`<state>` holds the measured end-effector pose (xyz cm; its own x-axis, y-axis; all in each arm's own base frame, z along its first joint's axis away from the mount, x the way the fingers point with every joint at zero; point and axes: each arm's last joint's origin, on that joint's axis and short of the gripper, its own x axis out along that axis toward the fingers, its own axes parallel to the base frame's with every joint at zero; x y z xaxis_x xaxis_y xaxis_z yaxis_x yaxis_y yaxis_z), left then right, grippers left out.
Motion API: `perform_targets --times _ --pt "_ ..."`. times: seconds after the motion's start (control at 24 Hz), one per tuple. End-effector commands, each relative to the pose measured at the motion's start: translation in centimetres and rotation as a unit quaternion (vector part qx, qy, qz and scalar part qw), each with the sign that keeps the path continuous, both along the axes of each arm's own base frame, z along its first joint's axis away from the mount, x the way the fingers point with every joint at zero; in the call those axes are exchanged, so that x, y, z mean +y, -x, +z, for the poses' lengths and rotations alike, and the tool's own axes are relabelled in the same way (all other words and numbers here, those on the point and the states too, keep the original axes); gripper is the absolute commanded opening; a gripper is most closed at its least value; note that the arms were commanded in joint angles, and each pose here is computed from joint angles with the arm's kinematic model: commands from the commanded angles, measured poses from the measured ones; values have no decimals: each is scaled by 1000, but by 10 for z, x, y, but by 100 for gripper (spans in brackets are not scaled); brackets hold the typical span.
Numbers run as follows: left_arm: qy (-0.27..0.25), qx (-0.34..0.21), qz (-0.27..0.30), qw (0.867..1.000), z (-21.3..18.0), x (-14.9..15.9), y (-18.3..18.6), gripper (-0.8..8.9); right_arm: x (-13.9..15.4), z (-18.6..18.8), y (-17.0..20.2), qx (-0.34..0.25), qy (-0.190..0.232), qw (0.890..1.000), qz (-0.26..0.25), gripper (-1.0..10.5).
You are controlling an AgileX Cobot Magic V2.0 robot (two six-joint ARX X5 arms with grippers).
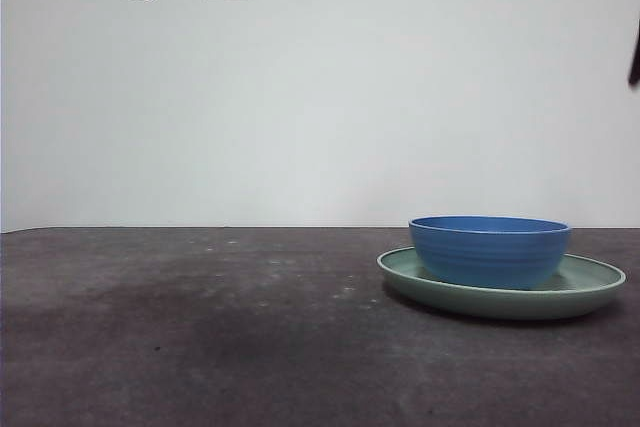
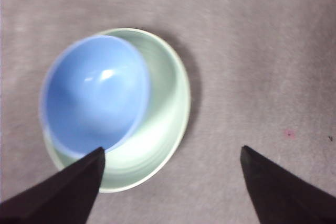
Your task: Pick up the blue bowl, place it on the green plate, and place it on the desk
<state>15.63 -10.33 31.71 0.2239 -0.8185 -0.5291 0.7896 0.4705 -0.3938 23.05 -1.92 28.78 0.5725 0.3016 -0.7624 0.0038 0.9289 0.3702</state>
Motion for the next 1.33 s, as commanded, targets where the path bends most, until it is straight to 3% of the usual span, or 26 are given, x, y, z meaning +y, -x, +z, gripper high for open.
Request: perform_targets --times 0.04,0.83,1.08,1.33 --pt "2 -7 -10 1000 2 -2 -1 316 -5 -13 -20 15 1 1000 12 357" --pt "3 -8 -9 1000 2 -2 -1 316 20 -112 -91 95 -3 993 72 233" --pt "3 -6 -8 1000 2 -2 -1 316 20 -117 -96 84 0 994 70 29" --pt "2 -3 -7 1000 1 -2 -1 316 19 -116 -97 82 -1 994 68 14"
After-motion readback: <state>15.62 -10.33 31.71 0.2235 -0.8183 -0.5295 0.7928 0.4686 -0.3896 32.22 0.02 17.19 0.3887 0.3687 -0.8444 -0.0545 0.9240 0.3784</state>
